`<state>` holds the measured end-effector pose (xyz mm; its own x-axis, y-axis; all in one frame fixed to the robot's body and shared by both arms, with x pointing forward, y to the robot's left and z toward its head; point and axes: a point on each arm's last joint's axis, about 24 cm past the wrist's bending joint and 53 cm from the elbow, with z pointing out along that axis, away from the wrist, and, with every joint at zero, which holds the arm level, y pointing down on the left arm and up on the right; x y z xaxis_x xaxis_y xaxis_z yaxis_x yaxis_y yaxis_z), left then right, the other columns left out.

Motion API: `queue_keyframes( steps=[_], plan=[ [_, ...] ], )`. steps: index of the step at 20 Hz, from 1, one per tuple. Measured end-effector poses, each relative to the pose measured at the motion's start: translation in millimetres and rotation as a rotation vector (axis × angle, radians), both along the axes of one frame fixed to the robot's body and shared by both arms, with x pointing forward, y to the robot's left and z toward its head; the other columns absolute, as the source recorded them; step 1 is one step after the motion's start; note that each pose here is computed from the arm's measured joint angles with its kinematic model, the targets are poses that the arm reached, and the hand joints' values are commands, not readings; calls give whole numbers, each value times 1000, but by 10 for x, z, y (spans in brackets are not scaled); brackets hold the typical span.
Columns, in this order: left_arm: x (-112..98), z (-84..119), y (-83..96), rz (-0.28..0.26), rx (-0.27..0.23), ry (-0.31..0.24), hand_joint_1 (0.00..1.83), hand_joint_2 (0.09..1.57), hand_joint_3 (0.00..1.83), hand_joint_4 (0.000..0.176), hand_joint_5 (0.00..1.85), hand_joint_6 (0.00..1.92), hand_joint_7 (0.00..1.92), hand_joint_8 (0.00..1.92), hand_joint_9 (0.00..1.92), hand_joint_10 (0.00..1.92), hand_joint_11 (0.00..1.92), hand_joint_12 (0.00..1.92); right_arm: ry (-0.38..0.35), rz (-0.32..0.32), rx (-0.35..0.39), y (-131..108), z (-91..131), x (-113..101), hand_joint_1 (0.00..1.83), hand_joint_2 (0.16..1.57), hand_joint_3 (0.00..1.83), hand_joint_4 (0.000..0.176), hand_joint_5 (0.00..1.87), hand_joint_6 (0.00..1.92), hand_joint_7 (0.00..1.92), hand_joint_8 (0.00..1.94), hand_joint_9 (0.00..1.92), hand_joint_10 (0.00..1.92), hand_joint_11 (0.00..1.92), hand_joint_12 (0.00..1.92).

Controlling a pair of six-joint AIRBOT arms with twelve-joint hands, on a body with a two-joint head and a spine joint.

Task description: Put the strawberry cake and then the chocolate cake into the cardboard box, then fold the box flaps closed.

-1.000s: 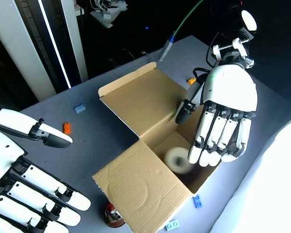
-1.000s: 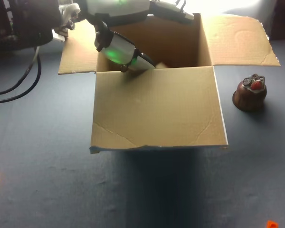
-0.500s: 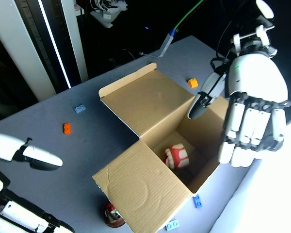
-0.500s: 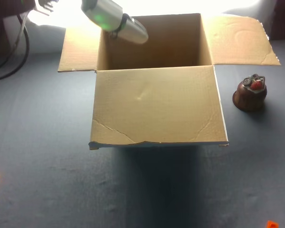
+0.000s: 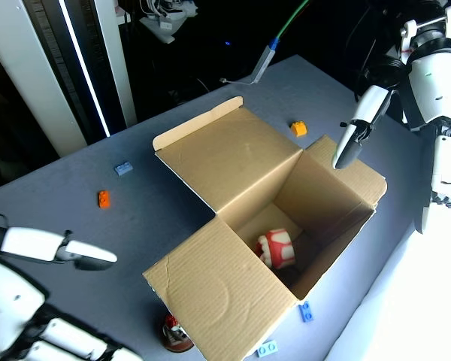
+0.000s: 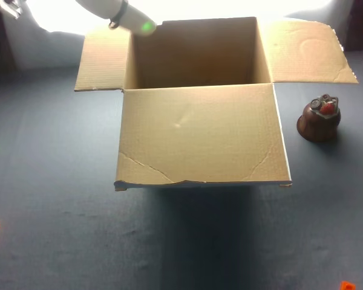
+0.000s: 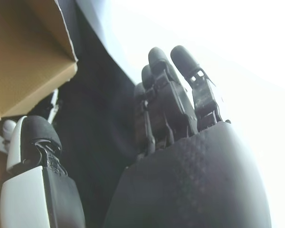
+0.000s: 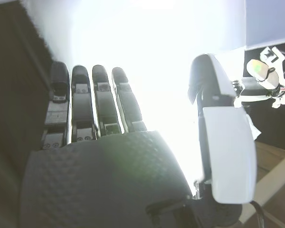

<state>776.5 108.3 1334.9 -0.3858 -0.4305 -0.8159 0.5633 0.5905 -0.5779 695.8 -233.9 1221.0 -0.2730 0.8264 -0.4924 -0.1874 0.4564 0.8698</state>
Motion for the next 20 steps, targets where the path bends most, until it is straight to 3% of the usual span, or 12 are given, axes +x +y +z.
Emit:
queue_keyframes(
  steps=[2, 6, 10, 15, 16, 20],
  plan=[
    [-38, -40, 84, 19, 19, 36, 685, 974, 2, 25, 340, 0, 474, 0, 585, 0, 172, 954, 7, 0, 2, 19, -46, 48, 693, 1010, 0, 0, 110, 5, 102, 7, 145, 15, 0, 662],
    [-33, -185, 381, 86, 73, 87, 684, 975, 1, 24, 348, 0, 492, 1, 607, 4, 180, 988, 47, -25, 23, -7, -184, 174, 809, 1033, 0, 0, 129, 10, 125, 5, 162, 17, 0, 671],
    [-59, -212, 521, 105, 66, 104, 682, 984, 1, 28, 362, 6, 486, 3, 605, 2, 153, 1040, 104, -25, 26, 33, -374, 319, 957, 1018, 0, 0, 122, 5, 108, 0, 149, 9, 0, 630],
    [-135, -267, 503, 94, 71, 113, 704, 976, 0, 26, 350, 0, 487, 3, 601, 0, 170, 1054, 112, -18, 26, 148, -491, 462, 1066, 1012, 0, 0, 110, 2, 128, 2, 137, 2, 0, 402],
    [-136, -281, 519, 97, 77, 113, 684, 981, 0, 26, 342, 0, 484, 1, 605, 2, 174, 1055, 109, -16, 30, 180, -493, 497, 991, 1033, 6, 0, 105, 2, 104, 0, 150, 6, 0, 418],
    [-123, -292, 541, 107, 99, 101, 702, 987, 1, 21, 347, 3, 484, 3, 603, 2, 175, 1047, 96, -17, 37, 254, -497, 619, 999, 1043, 4, 0, 118, 6, 113, 4, 163, 8, 0, 432]
  ],
)
